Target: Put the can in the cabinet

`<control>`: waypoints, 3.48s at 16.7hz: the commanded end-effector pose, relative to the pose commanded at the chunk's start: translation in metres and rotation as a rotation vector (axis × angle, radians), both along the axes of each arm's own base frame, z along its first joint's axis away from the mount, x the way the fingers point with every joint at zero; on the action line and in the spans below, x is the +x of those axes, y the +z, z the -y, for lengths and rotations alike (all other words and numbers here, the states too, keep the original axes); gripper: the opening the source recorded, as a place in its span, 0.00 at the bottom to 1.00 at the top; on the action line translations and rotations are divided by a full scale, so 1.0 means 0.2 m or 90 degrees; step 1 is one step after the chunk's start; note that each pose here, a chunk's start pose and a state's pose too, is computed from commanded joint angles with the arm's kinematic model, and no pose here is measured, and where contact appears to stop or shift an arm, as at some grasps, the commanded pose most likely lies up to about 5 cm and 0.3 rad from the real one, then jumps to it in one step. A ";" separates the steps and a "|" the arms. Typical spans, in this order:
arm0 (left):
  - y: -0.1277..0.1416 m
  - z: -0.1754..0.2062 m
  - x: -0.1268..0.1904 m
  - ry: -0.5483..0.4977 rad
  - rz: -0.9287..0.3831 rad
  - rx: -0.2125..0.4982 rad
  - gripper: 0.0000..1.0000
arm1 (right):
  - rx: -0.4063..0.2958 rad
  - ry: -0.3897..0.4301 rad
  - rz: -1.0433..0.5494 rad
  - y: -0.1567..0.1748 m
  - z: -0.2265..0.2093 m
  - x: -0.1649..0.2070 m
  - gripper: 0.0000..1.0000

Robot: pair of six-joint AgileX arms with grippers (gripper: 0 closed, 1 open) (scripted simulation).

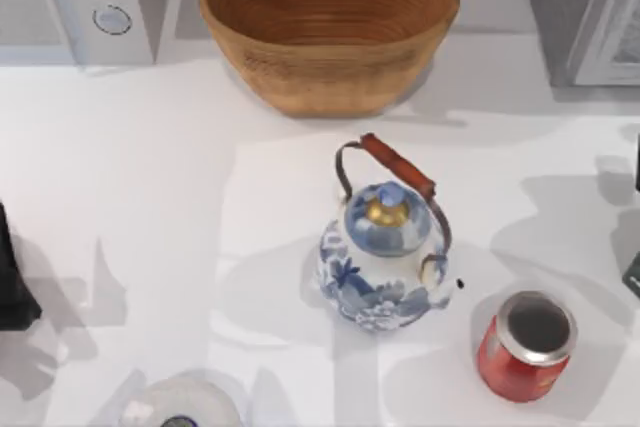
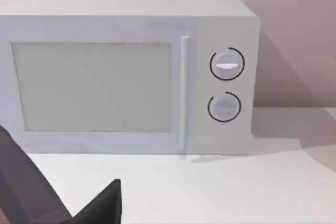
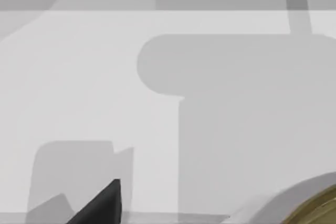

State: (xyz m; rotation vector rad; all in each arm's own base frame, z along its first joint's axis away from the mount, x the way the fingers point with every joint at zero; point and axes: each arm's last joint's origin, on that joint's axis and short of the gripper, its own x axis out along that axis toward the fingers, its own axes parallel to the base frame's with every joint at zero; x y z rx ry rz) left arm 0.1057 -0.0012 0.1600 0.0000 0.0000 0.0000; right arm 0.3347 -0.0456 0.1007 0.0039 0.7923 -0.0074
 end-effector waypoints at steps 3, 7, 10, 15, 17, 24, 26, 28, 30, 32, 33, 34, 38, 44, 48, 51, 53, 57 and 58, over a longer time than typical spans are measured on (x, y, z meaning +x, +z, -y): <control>0.00 0.00 0.00 0.000 0.000 0.000 1.00 | 0.000 0.000 -0.001 -0.02 -0.01 -0.01 1.00; 0.00 0.00 0.00 0.000 0.000 0.000 1.00 | 0.000 0.000 -0.001 -0.02 -0.01 -0.01 0.92; 0.00 0.00 0.00 0.000 0.000 0.000 1.00 | 0.000 0.000 -0.001 -0.02 -0.01 -0.01 0.70; 0.00 0.00 0.00 0.000 0.000 0.000 1.00 | 0.000 0.000 -0.001 -0.02 -0.01 -0.01 0.32; 0.00 0.00 0.00 0.000 0.000 0.000 1.00 | 0.000 0.000 -0.001 -0.02 -0.01 -0.01 0.17; 0.00 0.00 0.00 0.000 0.000 0.000 1.00 | 0.000 0.000 -0.001 -0.02 -0.01 -0.01 0.00; 0.00 0.00 0.00 0.000 0.000 0.000 1.00 | 0.000 0.000 -0.001 -0.02 -0.01 -0.01 0.00; 0.00 0.00 0.00 0.000 0.000 0.000 1.00 | 0.000 -0.002 0.001 -0.01 -0.01 -0.01 0.00; 0.00 0.00 0.00 0.000 0.000 0.000 1.00 | 0.000 -0.002 0.002 0.00 -0.01 0.00 0.00; 0.00 0.00 0.00 0.000 0.000 0.000 1.00 | -0.001 -0.002 0.004 0.06 0.00 0.03 0.00; 0.00 0.00 0.00 0.000 0.000 0.000 1.00 | -0.001 -0.002 0.005 0.11 0.00 0.04 0.00; 0.00 0.00 0.00 0.000 0.000 0.000 1.00 | -0.001 -0.002 0.005 0.17 0.00 0.05 0.00; 0.00 0.00 0.00 0.000 0.000 0.000 1.00 | 0.002 -0.002 -0.017 0.43 0.00 0.05 0.00; 0.00 0.00 0.00 0.000 0.000 0.000 1.00 | 0.000 -0.002 0.001 0.74 -0.01 -0.01 0.00; 0.00 0.00 0.00 0.000 0.000 0.000 1.00 | 0.001 -0.002 -0.001 0.73 -0.01 -0.01 0.00; 0.00 0.00 0.00 0.000 0.000 0.000 1.00 | 0.000 -0.002 0.008 0.74 -0.02 -0.04 0.00; 0.00 0.00 0.00 0.000 0.000 0.000 1.00 | -0.004 -0.002 0.029 0.77 -0.04 -0.11 0.00; 0.00 0.00 0.00 0.000 0.000 0.000 1.00 | -0.012 -0.001 0.100 0.82 -0.09 -0.33 0.00; 0.00 0.00 0.00 0.000 0.000 0.000 1.00 | -0.014 0.000 0.122 0.83 -0.10 -0.40 0.00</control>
